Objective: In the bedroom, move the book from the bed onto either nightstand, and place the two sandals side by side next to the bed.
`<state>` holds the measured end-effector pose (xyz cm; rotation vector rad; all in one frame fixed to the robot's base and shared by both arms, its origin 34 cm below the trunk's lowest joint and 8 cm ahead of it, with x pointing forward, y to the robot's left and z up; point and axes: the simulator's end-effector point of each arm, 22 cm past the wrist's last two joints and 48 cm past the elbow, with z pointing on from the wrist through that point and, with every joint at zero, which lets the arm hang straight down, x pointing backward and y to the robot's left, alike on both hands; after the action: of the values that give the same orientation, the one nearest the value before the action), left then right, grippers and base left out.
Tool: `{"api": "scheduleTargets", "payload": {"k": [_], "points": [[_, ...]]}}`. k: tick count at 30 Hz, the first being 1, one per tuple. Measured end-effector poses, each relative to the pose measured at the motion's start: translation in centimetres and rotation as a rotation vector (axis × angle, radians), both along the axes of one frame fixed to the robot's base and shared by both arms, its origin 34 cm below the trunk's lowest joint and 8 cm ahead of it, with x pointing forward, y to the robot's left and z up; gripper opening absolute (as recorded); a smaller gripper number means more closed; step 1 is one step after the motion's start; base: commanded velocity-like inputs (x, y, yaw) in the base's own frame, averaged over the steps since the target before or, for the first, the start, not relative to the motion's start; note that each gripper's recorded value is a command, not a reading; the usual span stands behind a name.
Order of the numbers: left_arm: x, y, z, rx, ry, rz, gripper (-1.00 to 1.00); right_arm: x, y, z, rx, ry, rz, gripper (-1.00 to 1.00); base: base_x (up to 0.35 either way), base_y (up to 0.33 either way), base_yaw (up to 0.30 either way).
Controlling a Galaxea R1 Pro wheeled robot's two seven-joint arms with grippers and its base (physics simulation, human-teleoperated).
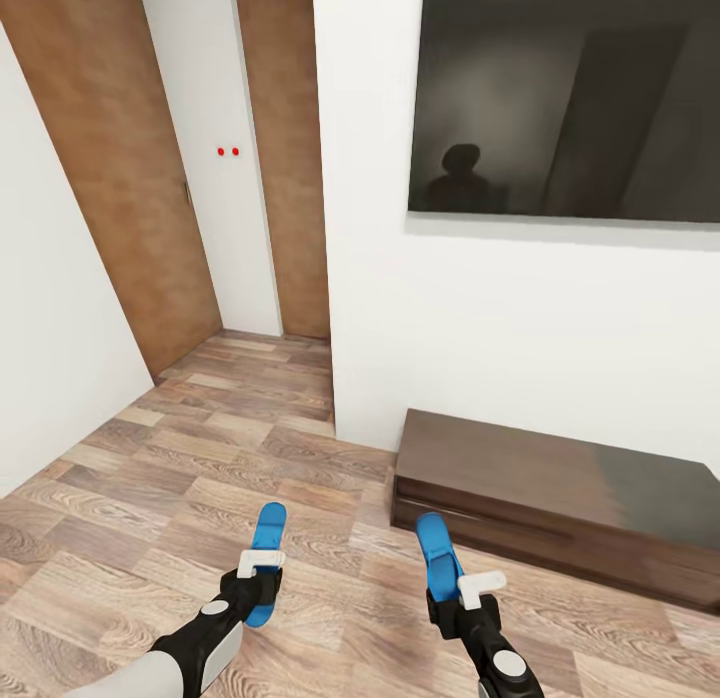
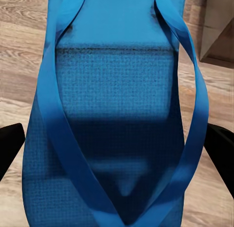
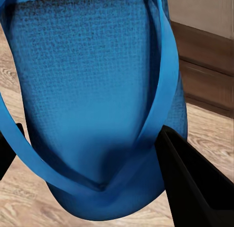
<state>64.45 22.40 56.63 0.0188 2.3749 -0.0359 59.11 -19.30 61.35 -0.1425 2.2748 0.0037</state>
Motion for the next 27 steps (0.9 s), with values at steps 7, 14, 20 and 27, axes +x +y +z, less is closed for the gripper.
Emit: {"api": "scheduleTargets", "payload": {"k": [7, 14, 20, 27], "points": [[0.0, 0.0, 1.2, 0.001, 0.001, -0.001, -1.00, 0.1, 0.0, 1.2, 0.000, -0.004, 0.002, -1.00, 0.000, 0.000, 0.000], [0.0, 0.0, 2.3, 0.002, 0.001, -0.004, -1.00, 0.1, 0.0, 2.4, -0.001, -0.005, 0.004, -1.00, 0.000, 0.000, 0.000], [0.0, -0.1, 3.3, 0.004, 0.001, -0.006, -1.00, 0.1, 0.0, 3.3, -0.001, -0.003, 0.005, -1.00, 0.000, 0.000, 0.000], [0.0, -0.1, 4.4, 0.004, 0.002, -0.006, -1.00, -0.3, 0.0, 4.0, -0.003, 0.009, 0.005, -1.00, 0.000, 0.000, 0.000]]}}
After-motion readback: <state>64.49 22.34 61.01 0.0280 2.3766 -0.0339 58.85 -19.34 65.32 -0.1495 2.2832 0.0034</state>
